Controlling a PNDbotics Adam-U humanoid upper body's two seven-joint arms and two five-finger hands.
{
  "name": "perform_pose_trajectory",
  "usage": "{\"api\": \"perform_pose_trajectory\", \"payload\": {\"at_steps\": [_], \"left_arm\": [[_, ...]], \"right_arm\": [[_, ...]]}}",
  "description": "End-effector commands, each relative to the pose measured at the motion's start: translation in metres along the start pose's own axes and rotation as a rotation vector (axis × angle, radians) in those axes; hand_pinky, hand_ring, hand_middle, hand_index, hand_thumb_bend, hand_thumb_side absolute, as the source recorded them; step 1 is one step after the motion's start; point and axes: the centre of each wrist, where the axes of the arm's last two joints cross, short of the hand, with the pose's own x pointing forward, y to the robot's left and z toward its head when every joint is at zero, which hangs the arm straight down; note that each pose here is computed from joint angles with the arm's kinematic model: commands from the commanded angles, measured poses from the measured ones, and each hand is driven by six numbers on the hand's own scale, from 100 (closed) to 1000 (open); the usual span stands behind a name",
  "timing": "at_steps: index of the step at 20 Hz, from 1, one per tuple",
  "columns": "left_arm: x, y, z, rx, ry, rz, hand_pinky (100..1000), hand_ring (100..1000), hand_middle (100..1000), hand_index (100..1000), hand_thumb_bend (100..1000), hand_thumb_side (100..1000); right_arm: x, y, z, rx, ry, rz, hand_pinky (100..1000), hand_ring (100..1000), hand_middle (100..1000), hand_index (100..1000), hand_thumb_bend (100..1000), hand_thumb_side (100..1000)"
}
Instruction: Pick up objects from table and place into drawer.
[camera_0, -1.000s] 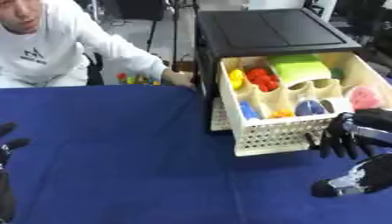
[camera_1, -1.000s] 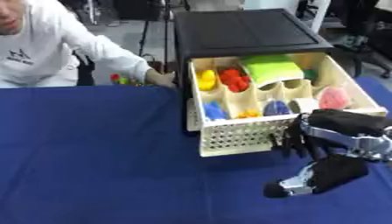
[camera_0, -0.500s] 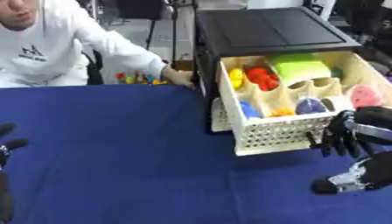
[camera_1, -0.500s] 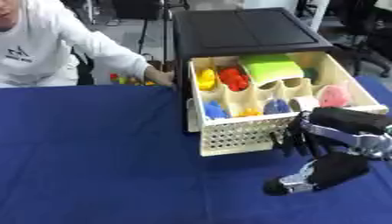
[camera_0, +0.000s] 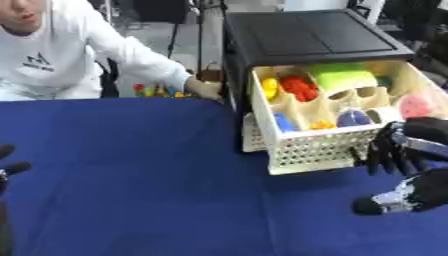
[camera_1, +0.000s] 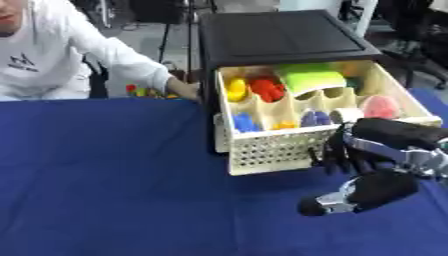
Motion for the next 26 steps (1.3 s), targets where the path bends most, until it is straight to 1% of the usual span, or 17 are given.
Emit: {"api": "perform_pose_trajectory", "payload": {"at_steps": [1, 13, 18, 26], "left_arm": [[0.005, -0.003, -0.004, -0.019, -0.023, 0.01, 560, 691, 737, 897, 594, 1000], [0.004, -0.005, -0.004, -0.022, -0.023, 0.012, 562, 690, 738, 898, 592, 1000], [0.004, -0.006, -0.003, -0.021, -0.022, 0.011, 563, 689, 738, 898, 589, 1000], [0.004, -0.007, -0.003, -0.025, -0.021, 0.01, 563, 688, 738, 898, 590, 1000]], "right_arm": [[-0.003, -0.009, 0.002, -0.025, 0.022, 0.031, 330, 765, 962, 955, 833, 844], [-0.009, -0.011, -0.004, -0.037, 0.041, 0.021, 337, 772, 967, 958, 834, 837], [-0.019, -0.01, -0.007, -0.05, 0.085, 0.006, 338, 774, 971, 962, 837, 832], [-0.024, -0.012, -0.012, -0.077, 0.108, 0.003, 339, 777, 974, 965, 834, 845]]}}
